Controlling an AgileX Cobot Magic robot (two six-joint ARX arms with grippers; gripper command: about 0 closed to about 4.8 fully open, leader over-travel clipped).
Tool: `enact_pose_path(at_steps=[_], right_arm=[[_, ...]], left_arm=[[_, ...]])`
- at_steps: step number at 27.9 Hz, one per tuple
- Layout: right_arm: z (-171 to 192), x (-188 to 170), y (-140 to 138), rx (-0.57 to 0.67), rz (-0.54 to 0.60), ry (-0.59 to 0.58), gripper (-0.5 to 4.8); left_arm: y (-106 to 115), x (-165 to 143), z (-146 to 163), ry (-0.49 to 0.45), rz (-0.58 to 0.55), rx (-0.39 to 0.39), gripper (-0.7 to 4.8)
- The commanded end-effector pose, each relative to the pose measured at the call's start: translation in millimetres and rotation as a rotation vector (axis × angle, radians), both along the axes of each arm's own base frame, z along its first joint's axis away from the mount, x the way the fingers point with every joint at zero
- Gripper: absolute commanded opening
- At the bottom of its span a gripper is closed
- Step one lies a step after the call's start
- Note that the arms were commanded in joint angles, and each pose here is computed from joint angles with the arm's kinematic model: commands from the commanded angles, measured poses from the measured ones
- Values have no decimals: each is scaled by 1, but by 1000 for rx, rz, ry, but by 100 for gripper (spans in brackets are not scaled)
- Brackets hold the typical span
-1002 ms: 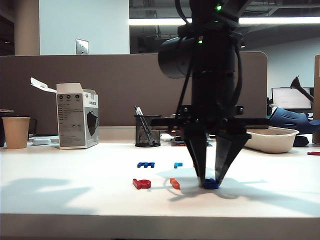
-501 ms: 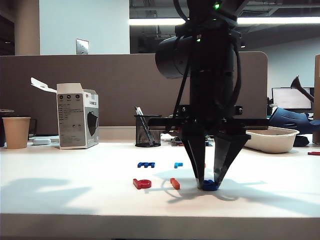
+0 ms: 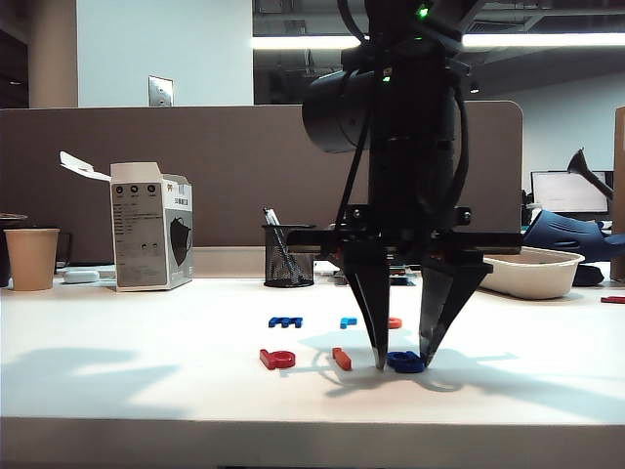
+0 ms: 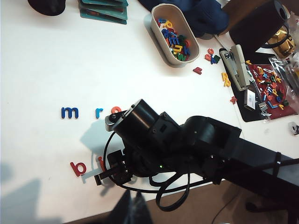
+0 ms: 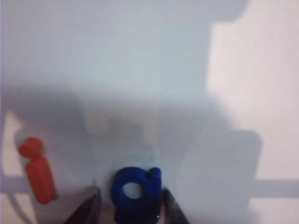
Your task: Select the appropriate letters from the row of letter magnets placed on the table to arrange into the word "big".
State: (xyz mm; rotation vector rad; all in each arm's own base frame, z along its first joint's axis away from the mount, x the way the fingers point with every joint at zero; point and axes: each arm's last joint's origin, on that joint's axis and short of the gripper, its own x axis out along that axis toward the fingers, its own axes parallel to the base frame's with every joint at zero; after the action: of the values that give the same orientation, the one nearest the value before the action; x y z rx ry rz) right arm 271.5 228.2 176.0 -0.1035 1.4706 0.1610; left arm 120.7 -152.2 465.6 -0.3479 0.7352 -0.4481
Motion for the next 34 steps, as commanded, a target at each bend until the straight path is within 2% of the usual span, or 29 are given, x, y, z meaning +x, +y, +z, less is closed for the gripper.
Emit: enact_pose_path(at_steps=[1,14,15,17,18,22,34], right_arm=[[4,1,-1,15,-5,-20,172],[42,7,-23,87,-21,-127,170],[52,9,-31,97,-11,-166,165],[68,12,-47,78,-27,-239,122],[80,13,-58,65,-31,-286,78],[110,9,-87,30,-46,-409,-6],[204,-41,-184,-42,-166,-803,-7]], left_arm=[[1,0,2,-7,5,-10,-5],[1,0,2,-7,5,-9,-5],[1,0,2,-7,5,-10,-5],[1,0,2,-7,5,-10,-5],[1,0,2,-7,5,-9,-5],[1,0,2,-7,5,-10,-5],[1,0,2,-7,5,-10,-5]])
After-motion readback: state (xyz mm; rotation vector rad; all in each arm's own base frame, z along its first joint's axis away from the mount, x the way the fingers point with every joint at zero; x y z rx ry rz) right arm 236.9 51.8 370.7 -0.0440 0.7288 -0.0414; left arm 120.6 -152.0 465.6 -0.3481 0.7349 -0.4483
